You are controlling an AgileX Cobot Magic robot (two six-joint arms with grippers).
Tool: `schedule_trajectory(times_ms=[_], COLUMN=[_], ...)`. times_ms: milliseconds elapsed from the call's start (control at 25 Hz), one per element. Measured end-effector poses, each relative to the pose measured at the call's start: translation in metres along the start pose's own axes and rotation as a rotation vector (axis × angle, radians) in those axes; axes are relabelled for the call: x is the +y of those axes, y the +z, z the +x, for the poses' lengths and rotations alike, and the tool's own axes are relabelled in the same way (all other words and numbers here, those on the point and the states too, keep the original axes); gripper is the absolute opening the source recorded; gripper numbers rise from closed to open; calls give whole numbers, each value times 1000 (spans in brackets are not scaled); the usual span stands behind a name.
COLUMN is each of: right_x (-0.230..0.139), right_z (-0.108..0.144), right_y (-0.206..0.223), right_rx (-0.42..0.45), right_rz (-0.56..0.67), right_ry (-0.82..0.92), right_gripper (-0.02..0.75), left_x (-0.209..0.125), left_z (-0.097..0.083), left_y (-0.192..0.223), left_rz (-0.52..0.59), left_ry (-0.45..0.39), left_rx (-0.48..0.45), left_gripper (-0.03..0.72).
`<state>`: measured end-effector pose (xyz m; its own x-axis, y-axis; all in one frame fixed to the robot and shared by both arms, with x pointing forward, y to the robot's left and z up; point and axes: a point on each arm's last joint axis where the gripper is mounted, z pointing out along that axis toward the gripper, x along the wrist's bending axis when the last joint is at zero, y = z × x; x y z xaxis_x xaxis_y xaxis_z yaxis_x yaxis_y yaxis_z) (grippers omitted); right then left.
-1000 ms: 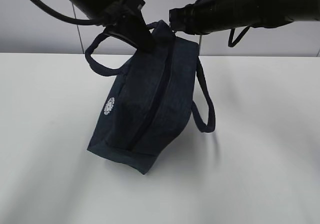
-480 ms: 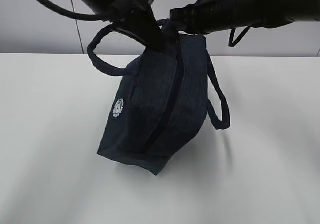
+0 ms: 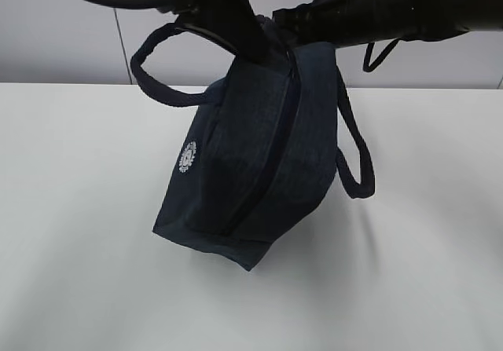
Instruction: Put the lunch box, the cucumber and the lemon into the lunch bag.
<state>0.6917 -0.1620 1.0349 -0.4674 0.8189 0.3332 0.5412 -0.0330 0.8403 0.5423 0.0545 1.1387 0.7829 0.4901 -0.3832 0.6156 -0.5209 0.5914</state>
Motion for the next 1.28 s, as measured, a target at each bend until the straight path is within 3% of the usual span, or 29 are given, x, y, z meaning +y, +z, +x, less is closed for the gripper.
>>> schedule_trajectory(times_ms=[760,880,1120,1280], right_x=[0,4,24,37], right_z=[2,-3,-1,2], right_y=[0,-2,-6,-15], right_rx=[31,7,36,98], right_rz=[6,-10,-56,-62], right_ry=[7,-1,-33,-24], right_gripper=[8,76,378,439], left_x=[-3,-5,-9,-9], left_z=[-3,-4,-5,0], left_y=[-2,3,9,9], left_rz=[29,62,106,105], left_ry=[0,-11,-17,-44], left_rx=[8,-21,-47,-55], left_gripper=[-4,-5,-5,-5])
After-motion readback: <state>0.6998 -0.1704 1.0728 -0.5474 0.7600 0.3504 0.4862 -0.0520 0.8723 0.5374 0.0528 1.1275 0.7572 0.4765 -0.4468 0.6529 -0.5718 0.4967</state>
